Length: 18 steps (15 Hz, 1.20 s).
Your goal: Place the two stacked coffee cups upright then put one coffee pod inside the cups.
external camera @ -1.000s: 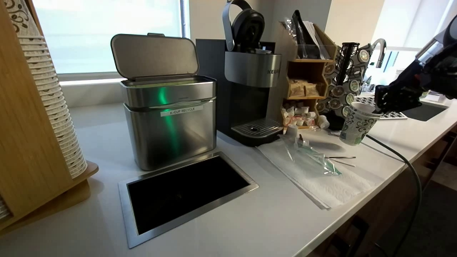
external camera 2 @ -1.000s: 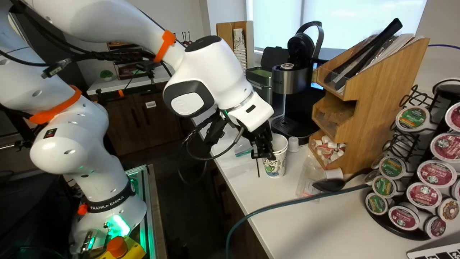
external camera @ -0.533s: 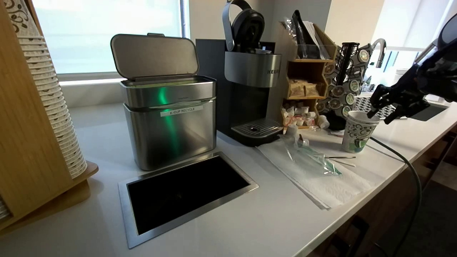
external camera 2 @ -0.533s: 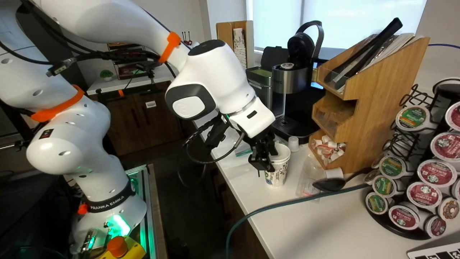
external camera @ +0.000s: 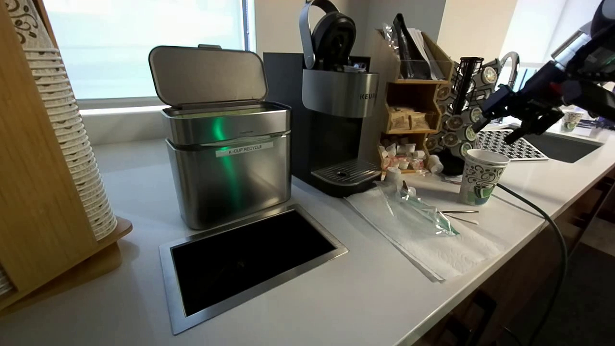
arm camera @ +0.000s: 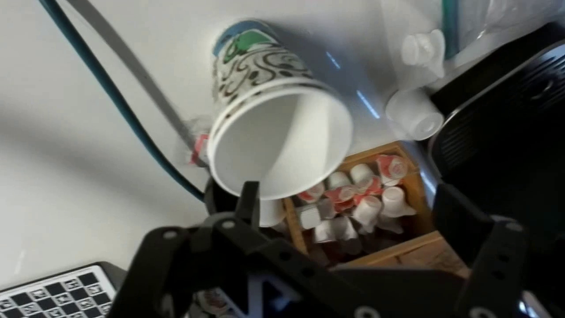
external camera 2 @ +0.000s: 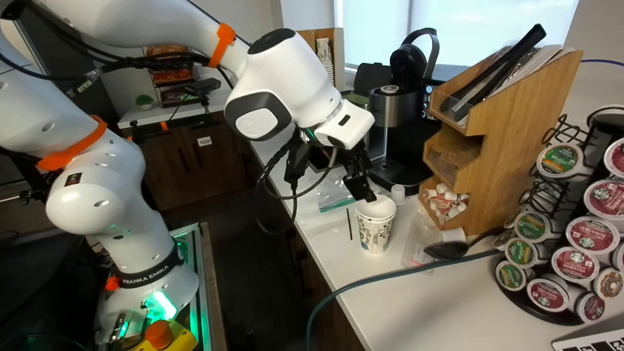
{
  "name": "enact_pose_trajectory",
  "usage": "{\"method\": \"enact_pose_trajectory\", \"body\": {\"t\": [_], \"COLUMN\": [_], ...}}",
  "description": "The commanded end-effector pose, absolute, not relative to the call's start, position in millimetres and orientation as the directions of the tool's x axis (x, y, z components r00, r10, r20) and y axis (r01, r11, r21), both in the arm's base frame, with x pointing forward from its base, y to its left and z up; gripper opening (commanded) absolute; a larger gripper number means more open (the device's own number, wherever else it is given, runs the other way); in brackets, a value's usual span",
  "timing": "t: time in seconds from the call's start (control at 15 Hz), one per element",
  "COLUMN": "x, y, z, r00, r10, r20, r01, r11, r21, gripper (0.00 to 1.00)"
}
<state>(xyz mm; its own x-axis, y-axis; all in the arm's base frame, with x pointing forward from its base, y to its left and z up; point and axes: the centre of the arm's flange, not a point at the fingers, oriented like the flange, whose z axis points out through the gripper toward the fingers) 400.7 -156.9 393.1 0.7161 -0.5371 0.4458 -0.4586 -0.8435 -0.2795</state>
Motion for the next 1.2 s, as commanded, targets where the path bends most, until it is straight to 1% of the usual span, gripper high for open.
{"method": "enact_pose_trajectory", "body": {"t": [0.0, 0.13, 0.33, 0.4, 0.53, 0.67, 0.73, 0.8, 0.87, 1.13], "x": [408, 417, 422, 416, 420, 421, 421, 423, 438, 479], "y": [-124, -108, -88, -91, -85, -86, -91, -92, -95, -91], "z": [383, 379, 380, 377, 376, 375, 364, 359, 352, 352], "r00": [0.83, 0.884, 0.929, 0.903, 0.916, 0.918, 0.936, 0.946, 0.956, 0.973], "r10": [-0.381, -0.29, -0.149, -0.23, -0.183, -0.175, -0.152, -0.127, -0.063, 0.132], "r20": [0.407, 0.367, 0.339, 0.362, 0.357, 0.356, 0.318, 0.3, 0.287, 0.191], "r01": [-0.301, -0.227, -0.127, -0.187, -0.152, -0.147, -0.125, -0.095, -0.02, 0.151], "r11": [-0.921, -0.952, -0.988, -0.971, -0.982, -0.984, -0.987, -0.989, -0.988, -0.984], "r21": [-0.248, -0.206, -0.086, -0.151, -0.113, -0.103, -0.106, -0.116, -0.15, -0.093], "gripper": [1.0, 1.0, 1.0, 1.0, 1.0, 1.0, 1.0, 1.0, 1.0, 1.0]}}
